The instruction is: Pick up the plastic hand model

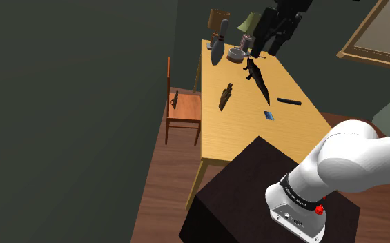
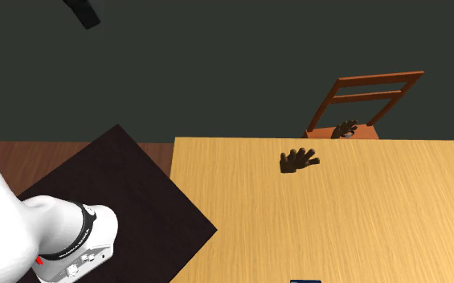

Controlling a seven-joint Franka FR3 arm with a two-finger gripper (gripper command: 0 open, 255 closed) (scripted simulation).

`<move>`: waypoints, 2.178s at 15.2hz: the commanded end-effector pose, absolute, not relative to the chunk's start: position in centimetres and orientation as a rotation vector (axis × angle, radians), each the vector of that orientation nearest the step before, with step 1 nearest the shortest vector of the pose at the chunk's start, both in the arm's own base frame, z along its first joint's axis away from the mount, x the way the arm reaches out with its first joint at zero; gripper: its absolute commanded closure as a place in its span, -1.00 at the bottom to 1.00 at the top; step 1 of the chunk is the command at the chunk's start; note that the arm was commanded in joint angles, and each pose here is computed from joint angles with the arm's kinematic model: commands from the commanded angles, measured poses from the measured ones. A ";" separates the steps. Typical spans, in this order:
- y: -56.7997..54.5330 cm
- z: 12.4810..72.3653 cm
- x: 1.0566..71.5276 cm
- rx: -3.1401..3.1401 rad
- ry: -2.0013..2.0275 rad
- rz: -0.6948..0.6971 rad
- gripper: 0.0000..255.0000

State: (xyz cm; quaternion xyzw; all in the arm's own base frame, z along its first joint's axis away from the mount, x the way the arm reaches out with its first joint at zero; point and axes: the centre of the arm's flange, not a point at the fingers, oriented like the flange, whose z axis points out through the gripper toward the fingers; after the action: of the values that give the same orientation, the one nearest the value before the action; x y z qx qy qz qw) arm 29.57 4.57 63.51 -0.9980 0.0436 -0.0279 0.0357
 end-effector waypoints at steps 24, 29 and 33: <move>-12.8 45.1 46.1 -3.130 0.256 0.010 -1.00; -16.9 41.1 49.3 -3.142 0.283 0.032 -1.00; -20.3 37.9 51.8 -3.152 0.304 0.049 -1.00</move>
State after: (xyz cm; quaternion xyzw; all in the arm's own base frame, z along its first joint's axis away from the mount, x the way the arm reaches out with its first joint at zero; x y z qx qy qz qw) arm 51.14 -19.49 38.70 -0.9954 0.0946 0.0140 -0.0109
